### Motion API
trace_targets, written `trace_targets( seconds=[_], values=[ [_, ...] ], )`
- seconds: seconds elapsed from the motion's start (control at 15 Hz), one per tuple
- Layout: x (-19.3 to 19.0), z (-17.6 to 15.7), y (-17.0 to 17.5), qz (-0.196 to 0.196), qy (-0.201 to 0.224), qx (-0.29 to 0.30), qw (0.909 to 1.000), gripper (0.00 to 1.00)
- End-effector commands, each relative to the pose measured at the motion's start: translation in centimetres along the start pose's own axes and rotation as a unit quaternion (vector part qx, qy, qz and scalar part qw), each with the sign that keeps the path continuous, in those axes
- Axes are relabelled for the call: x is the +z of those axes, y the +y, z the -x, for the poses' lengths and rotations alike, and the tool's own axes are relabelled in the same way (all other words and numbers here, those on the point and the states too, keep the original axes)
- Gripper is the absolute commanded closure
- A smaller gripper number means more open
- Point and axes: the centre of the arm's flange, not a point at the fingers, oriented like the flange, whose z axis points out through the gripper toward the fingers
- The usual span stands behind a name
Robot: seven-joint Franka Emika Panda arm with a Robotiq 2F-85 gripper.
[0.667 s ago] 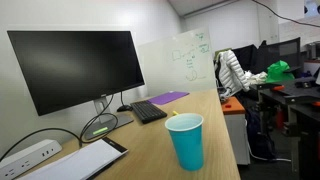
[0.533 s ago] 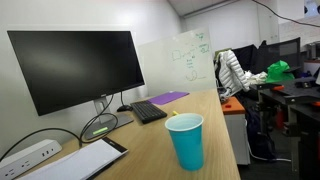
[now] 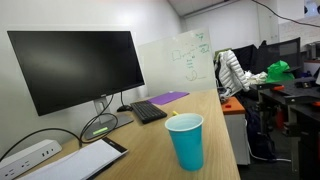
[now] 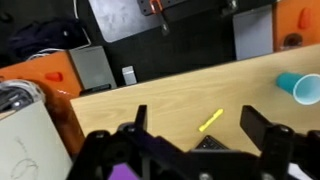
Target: Take the marker and put it in the cup
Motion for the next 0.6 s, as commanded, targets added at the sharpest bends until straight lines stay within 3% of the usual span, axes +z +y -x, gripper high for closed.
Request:
trace_targets(
  seconds=[0.0,0.33,0.53],
  values=[
    [4.3,-4.4,-4.7,-0.003,0.007,0.099,0.995,0.0],
    [13.4,-12.7,-10.1,-0.033,-0.01,0.2,0.9792,0.0],
    [19.1,-17.9,-12.0,-0.062,0.012,0.274,0.9597,0.0]
  ],
)
